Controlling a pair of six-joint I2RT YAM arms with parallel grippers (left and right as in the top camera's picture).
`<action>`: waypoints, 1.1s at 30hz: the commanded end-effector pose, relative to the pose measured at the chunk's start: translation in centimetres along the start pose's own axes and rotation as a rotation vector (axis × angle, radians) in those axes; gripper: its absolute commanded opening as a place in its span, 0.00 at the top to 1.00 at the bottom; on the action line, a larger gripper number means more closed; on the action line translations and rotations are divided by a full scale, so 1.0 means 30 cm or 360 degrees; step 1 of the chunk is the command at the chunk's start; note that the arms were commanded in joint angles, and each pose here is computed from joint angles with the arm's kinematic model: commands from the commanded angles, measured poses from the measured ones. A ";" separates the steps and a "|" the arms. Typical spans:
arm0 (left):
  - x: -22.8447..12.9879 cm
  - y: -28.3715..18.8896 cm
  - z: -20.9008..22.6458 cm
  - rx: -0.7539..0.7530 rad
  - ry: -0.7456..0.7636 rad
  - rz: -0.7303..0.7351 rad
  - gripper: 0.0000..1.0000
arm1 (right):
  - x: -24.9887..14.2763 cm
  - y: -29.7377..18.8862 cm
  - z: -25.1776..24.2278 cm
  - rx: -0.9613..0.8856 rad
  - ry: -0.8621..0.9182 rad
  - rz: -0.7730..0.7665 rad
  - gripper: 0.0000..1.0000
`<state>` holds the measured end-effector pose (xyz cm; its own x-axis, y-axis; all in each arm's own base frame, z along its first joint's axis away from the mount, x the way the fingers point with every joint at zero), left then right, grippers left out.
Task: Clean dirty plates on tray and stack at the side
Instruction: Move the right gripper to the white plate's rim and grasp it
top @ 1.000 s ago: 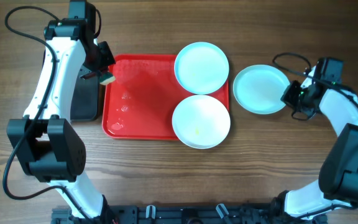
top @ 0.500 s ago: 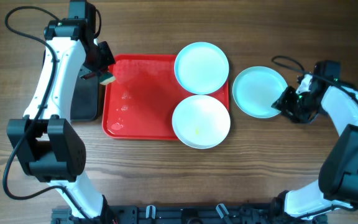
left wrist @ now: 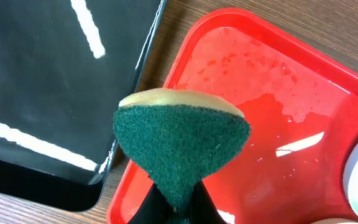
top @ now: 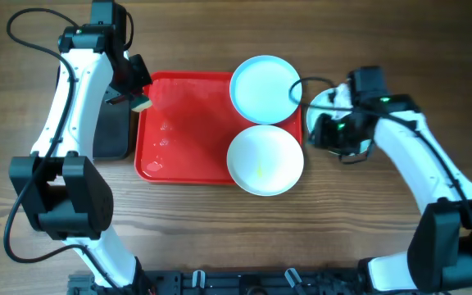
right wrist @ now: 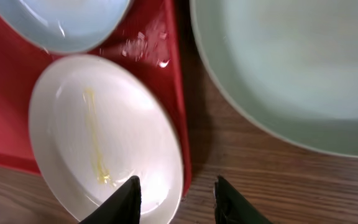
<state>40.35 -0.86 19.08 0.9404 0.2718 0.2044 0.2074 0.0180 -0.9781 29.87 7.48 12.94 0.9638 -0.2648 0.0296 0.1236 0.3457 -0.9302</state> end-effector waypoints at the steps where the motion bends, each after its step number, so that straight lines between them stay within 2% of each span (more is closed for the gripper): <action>1: -0.006 -0.010 -0.004 -0.0023 0.0008 -0.0006 0.96 | -0.037 0.073 -0.004 -0.0168 -0.0036 0.0024 0.61; 7: -0.006 -0.010 -0.004 -0.0023 0.0008 -0.0005 0.96 | -0.075 0.153 -0.005 -0.0250 -0.0063 0.0049 0.62; 13: -0.006 -0.010 -0.004 -0.0023 0.0008 -0.0005 0.96 | -0.091 0.202 -0.008 -0.0264 -0.0076 0.0096 0.69; 19: -0.006 -0.010 -0.004 -0.0023 0.0008 -0.0005 0.96 | -0.093 0.207 -0.008 -0.0262 -0.0076 0.0093 0.89; 22: -0.006 -0.010 -0.004 -0.0023 0.0008 -0.0006 0.96 | -0.092 0.206 -0.008 -0.0262 -0.0076 0.0093 0.95; 29: -0.006 -0.010 -0.004 -0.0023 0.0008 -0.0006 0.96 | -0.089 0.175 0.011 -0.0263 -0.0072 0.0123 0.95; 33: -0.006 -0.010 -0.004 -0.0023 0.0008 -0.0005 0.96 | -0.089 0.127 0.106 -0.0140 -0.0134 0.0126 0.96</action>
<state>40.34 -0.87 19.06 0.9405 0.2721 0.2036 0.2066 0.0177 -0.9783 27.41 10.32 8.45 0.9789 -0.1965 -0.0566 -0.0133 0.2154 -0.9764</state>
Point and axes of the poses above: each gripper's point midway between its finger pads, its own y axis out along the fingers, its own z axis along the line the jaws close on, x = y × z, the point moved 6 cm from there along -y, back along the fingers, and after that the axes turned 7 degrees about y, right-handed, at the moved point
